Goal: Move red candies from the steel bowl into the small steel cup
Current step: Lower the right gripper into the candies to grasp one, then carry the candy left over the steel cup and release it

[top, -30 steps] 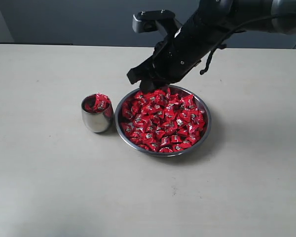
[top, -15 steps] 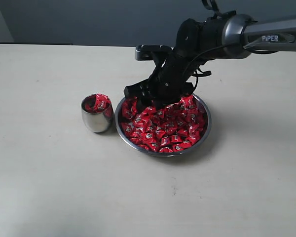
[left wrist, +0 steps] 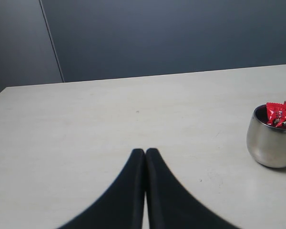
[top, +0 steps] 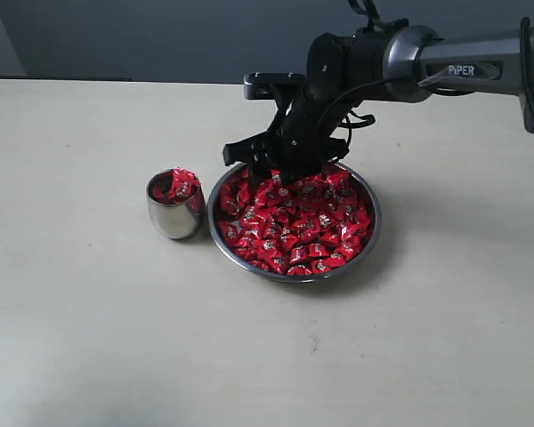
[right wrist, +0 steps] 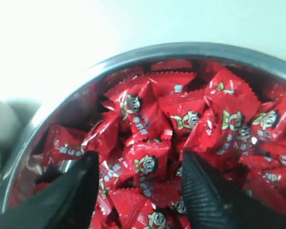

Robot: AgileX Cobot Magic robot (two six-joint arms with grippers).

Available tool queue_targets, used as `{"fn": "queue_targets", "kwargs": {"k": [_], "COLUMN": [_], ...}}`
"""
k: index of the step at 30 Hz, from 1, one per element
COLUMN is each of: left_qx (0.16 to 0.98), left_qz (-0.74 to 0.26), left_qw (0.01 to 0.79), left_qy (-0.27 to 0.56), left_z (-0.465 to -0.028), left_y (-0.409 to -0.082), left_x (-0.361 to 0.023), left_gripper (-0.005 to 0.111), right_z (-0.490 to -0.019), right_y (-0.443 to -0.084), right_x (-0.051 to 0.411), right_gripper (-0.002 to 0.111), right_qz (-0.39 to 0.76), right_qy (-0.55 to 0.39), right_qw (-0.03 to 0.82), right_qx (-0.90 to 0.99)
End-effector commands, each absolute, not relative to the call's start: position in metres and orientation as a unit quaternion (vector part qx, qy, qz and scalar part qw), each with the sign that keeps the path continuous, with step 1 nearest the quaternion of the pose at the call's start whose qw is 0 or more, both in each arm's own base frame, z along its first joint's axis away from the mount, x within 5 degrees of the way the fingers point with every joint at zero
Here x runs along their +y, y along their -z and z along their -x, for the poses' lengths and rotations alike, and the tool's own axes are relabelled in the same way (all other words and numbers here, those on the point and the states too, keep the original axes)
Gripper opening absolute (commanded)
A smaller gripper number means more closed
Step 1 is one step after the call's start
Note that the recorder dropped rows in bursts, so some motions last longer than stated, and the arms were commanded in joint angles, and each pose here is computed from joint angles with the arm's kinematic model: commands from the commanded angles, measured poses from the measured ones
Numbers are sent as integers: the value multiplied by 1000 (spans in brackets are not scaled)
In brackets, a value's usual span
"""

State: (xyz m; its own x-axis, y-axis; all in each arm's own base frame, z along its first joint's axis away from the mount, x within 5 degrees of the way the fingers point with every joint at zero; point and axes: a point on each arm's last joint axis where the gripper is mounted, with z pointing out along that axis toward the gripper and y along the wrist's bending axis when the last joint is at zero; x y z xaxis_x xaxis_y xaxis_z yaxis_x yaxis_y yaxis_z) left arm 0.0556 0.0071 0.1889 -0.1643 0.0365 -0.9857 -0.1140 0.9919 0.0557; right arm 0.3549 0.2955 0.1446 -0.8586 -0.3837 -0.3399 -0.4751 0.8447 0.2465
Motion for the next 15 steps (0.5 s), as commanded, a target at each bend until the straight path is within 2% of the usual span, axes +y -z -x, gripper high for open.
{"fn": "queue_targets", "kwargs": {"k": [1,9,15], "left_qx": [756,756,756], "left_qz": [26,26,26], "left_qw": [651,651,651], "left_qy": [-60,-60,-60], "left_z": [-55,-55,-55], "left_y": [-192,-192,-192], "left_x": [7,7,7], "left_gripper": [0,0,0], "right_z": [-360,-358,-354], "right_y": [-135,-134,-145], "right_x": [293,293,291], "right_gripper": [41,-1,-1], "right_qz": [215,211,219], "right_qy": [-159,-162,-158], "right_qw": [134,120,115], "right_qx": [954,956,956]}}
